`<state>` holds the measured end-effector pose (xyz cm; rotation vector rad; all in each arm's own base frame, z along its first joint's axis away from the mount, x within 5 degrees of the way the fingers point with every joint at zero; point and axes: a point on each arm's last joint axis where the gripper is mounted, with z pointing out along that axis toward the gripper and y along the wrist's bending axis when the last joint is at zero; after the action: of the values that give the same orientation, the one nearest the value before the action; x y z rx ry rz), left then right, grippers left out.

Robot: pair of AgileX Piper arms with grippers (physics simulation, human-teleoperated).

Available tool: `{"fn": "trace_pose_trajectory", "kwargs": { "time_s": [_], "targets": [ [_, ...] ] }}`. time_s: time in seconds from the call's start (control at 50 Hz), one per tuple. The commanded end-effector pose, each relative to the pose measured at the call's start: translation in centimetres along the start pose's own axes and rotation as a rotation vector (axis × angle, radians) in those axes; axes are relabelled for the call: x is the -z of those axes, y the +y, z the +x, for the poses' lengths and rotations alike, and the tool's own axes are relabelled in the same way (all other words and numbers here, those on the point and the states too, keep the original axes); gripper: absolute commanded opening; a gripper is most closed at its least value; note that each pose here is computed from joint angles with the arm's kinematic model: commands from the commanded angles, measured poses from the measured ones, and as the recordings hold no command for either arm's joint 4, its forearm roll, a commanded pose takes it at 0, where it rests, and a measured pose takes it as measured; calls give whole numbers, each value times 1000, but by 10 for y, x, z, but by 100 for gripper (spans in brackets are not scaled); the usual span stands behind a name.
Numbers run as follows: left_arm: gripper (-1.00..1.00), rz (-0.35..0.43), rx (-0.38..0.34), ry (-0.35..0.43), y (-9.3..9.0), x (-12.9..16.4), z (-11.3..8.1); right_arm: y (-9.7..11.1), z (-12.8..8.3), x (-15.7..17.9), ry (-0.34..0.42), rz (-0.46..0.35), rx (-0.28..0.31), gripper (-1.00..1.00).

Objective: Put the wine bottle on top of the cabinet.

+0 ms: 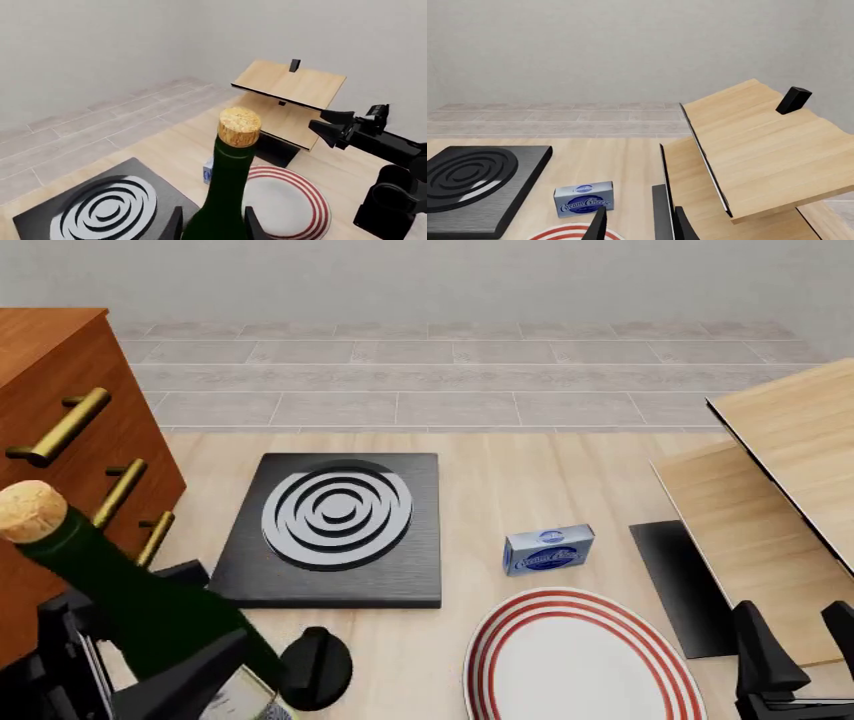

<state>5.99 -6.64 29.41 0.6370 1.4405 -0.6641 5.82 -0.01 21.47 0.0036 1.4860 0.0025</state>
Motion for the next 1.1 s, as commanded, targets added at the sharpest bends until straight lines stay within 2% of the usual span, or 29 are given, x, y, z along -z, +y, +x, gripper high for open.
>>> {"fn": "trace_pose_trajectory", "kwargs": {
  "time_s": [0.02, 0.26, 0.56, 0.8, 0.82, 0.86, 0.92, 1.1],
  "targets": [
    [-100, -79, -59, -42, 5, 21, -20, 0, 0, 0, 0, 0, 0, 100],
    [-100, -141, -79, -56, 7, 36, -29, 0, 0, 0, 0, 0, 0, 100],
    [-100, -260, -127, -100, 8, 57, -54, 0, 0, 0, 0, 0, 0, 100],
    [-100, -329, -146, -98, 7, 66, -63, 0, 0, 0, 0, 0, 0, 100],
    [-100, -342, -106, -96, 7, 66, -65, 0, 0, 0, 0, 0, 0, 100],
    [-100, -351, -106, -96, 7, 67, -66, 0, 0, 0, 0, 0, 0, 100],
    [-100, -371, -137, -100, 6, 71, -71, 0, 0, 0, 0, 0, 0, 100],
    [-100, -457, -160, -121, 1, 84, -88, 0, 0, 0, 0, 0, 0, 100]
  ]
}}
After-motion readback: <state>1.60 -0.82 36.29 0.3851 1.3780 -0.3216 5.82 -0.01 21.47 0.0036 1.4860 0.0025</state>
